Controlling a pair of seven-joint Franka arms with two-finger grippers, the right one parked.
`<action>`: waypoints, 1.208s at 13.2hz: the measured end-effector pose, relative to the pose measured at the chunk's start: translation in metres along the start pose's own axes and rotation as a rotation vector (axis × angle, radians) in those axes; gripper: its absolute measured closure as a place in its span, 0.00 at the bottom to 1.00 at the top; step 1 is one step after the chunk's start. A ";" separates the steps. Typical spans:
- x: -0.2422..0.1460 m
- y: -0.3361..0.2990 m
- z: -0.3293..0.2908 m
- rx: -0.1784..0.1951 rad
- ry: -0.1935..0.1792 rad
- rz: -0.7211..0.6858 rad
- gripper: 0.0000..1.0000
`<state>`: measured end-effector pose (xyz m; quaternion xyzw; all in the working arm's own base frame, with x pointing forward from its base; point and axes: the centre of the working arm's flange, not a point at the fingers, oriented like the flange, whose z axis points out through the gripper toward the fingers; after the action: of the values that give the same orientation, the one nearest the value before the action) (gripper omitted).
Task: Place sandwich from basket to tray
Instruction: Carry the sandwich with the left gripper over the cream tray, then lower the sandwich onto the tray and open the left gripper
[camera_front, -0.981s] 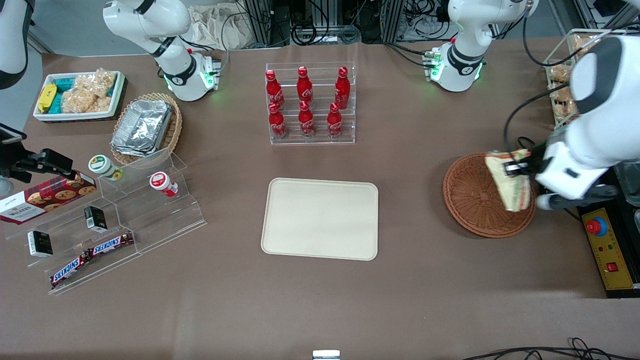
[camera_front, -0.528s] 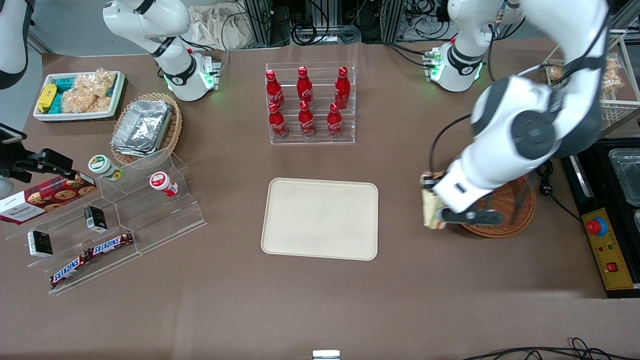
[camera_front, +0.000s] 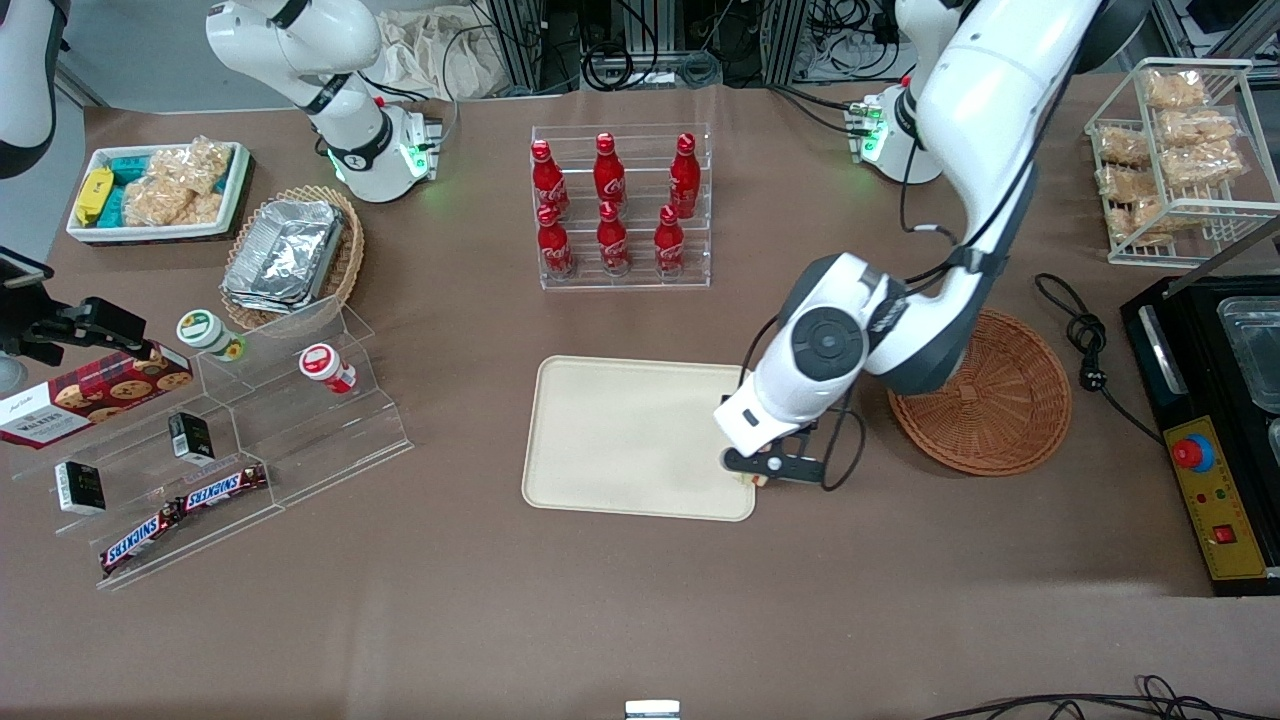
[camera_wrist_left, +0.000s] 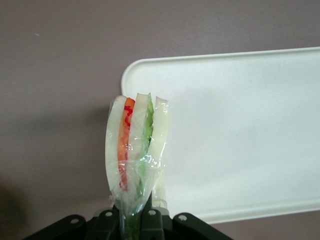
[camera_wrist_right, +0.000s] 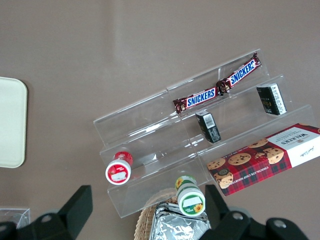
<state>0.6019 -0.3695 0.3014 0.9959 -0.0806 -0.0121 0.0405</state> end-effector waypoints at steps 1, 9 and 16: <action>-0.001 0.004 0.013 -0.004 -0.007 0.002 0.85; 0.000 0.002 0.063 -0.016 -0.042 -0.018 0.78; -0.001 0.009 0.054 -0.005 -0.050 -0.127 0.04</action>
<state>0.5982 -0.3825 0.2480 0.9982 -0.0181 -0.0398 0.0403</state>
